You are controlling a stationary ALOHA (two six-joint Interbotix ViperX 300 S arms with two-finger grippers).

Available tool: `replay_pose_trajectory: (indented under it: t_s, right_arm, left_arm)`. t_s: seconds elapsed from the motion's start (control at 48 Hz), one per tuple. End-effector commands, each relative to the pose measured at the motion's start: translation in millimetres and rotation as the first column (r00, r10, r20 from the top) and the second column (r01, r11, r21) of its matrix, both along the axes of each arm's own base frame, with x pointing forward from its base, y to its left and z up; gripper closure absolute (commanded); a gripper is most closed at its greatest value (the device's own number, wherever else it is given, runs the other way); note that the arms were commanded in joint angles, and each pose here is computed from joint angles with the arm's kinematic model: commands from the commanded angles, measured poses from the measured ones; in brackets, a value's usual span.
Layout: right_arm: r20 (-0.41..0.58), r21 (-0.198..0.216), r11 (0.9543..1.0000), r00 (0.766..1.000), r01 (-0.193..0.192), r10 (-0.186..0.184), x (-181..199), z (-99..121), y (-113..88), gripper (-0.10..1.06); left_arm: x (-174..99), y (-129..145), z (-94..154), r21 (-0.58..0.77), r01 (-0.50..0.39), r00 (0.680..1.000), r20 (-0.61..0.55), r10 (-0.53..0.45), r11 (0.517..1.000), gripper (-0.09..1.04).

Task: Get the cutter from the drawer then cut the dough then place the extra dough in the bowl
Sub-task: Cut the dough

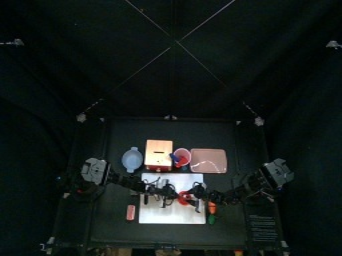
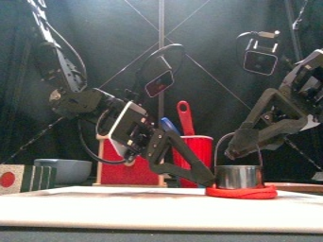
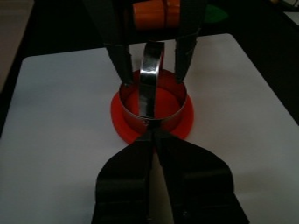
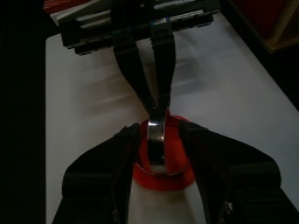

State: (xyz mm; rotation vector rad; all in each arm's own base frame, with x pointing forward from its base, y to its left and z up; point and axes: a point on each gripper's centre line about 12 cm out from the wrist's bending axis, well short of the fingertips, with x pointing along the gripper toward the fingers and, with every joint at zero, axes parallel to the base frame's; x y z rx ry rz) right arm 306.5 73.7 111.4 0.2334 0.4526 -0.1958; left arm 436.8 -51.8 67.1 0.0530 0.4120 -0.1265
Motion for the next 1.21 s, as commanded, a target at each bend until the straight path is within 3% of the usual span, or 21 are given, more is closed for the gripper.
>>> replay_pose_trajectory:
  t_s: [0.021,0.375,0.667,1.208]
  right_arm:
    - [0.034,0.013,0.9999,0.999,0.007,-0.007,5.0,9.5,0.3,0.18]
    - [0.029,0.009,1.0000,1.000,0.003,-0.003,5.9,7.7,0.9,0.21]
    - [0.023,0.010,0.9999,1.000,-0.003,0.002,5.6,7.1,1.6,0.50]
    - [0.089,0.011,0.9999,0.996,-0.012,0.011,12.2,27.5,-2.5,0.50]
  left_arm:
    - [7.4,-1.6,13.7,-0.006,0.001,0.999,0.042,-0.001,1.000,0.41]
    - [7.3,-1.5,12.8,-0.006,0.001,0.999,0.039,-0.001,1.000,0.41]
    - [7.6,-1.5,8.2,-0.006,0.000,1.000,0.030,0.000,1.000,0.41]
    - [7.8,-1.4,6.3,-0.006,-0.002,1.000,0.026,0.002,1.000,0.41]
